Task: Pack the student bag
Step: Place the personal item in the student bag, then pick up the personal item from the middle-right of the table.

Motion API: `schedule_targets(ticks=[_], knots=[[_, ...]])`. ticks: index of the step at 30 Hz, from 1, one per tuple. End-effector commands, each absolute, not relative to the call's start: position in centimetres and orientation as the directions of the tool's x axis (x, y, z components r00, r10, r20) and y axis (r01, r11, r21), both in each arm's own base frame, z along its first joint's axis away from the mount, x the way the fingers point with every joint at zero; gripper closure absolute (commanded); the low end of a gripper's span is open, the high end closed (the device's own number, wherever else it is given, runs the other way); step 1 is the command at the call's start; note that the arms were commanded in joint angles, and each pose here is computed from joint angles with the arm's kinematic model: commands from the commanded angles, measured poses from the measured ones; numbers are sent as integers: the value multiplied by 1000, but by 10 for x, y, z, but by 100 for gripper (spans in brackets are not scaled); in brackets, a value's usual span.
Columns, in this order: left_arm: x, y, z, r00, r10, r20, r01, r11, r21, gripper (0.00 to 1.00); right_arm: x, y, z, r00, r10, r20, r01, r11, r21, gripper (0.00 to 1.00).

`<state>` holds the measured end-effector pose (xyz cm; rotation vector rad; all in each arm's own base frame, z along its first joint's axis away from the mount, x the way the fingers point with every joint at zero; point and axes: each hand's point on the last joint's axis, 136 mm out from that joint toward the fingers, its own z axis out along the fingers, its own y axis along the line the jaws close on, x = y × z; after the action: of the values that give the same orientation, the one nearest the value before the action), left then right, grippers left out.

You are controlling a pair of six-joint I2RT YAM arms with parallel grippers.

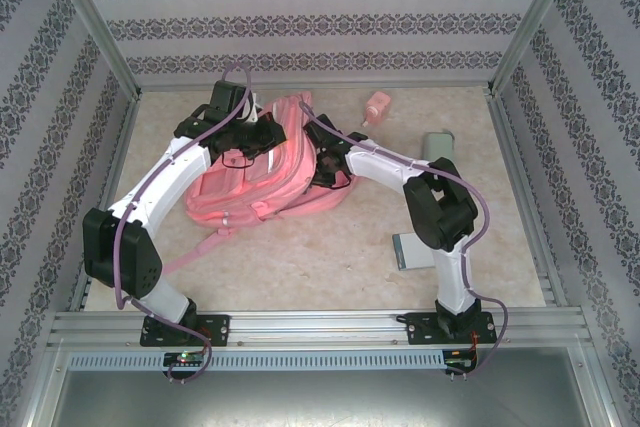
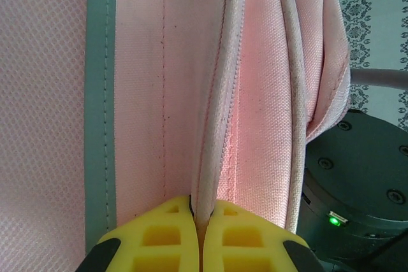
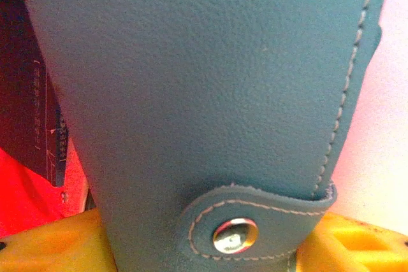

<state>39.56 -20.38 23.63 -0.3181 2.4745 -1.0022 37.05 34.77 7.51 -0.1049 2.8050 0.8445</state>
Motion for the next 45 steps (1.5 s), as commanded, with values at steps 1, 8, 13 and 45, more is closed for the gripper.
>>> schedule_targets(ticks=[1, 8, 13, 45], knots=[[395, -215, 273, -849, -355, -391, 68, 661, -748, 100, 364, 360, 80, -974, -40, -222, -162, 809, 565, 30], [395, -211, 271, -847, -358, -392, 60, 669, -741, 100, 355, 339, 88, -969, -38, -243, -164, 835, 526, 10], [394, -206, 272, -843, -360, -399, 59, 677, -734, 100, 358, 312, 105, -964, 8, -266, -136, 844, 519, 5], [389, -178, 313, -850, -359, -386, 188, 478, -858, 100, 410, -26, 84, -842, 408, -353, 400, 911, 99, 2]])
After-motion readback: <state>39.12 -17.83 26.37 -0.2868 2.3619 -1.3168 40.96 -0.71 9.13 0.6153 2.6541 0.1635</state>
